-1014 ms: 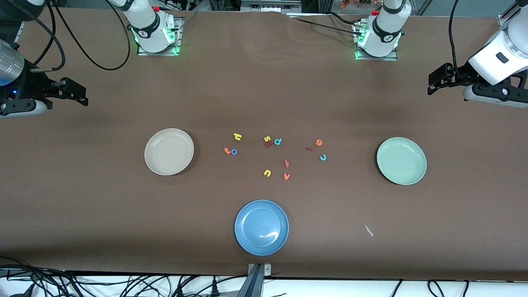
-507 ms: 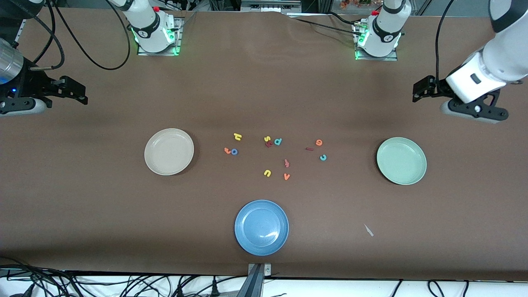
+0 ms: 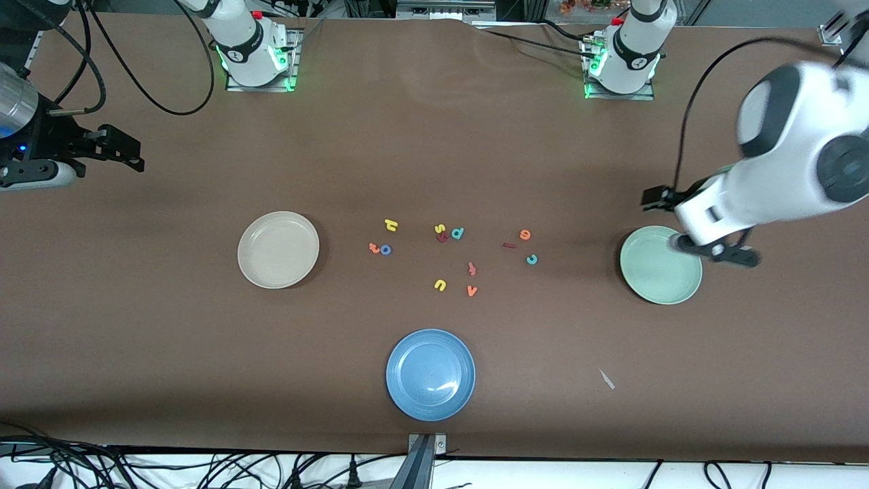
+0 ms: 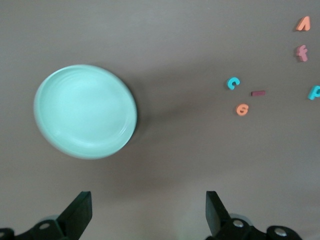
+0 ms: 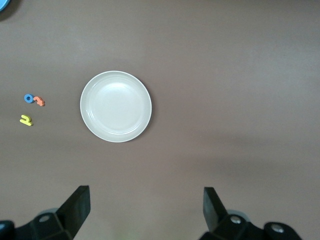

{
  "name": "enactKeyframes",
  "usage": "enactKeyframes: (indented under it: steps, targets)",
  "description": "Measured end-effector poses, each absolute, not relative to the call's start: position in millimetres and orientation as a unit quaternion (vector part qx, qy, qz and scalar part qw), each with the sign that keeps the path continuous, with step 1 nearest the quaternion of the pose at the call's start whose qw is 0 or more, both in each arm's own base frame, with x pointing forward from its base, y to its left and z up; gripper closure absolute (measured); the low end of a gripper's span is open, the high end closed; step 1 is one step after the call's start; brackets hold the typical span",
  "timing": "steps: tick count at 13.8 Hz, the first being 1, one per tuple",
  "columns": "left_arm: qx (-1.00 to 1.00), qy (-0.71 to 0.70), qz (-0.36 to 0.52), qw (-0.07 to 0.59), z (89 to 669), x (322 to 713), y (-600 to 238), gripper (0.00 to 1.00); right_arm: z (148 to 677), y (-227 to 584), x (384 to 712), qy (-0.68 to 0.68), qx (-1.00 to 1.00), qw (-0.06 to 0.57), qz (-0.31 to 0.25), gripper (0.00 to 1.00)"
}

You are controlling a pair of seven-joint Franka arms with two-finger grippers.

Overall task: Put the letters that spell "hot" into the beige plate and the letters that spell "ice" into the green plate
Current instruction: 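Reach the left gripper down to the teal letter c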

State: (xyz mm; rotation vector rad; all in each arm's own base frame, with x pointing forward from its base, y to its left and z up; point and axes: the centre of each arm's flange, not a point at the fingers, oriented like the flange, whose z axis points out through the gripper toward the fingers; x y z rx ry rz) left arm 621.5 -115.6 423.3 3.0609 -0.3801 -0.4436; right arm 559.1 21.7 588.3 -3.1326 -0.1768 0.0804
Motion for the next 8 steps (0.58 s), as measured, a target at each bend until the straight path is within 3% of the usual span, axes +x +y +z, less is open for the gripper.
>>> enactKeyframes:
  steps: [4, 8]
  targets:
    - [0.981, -0.135, -0.142, 0.01, 330, 638, -172, 0.0, 587, 24, 559, -0.058, -0.998, 0.001, 0.027, 0.0]
    - [0.988, -0.087, -0.121, 0.028, 292, 634, -228, 0.0, 583, 24, 562, -0.058, -0.998, 0.001, 0.029, 0.0]
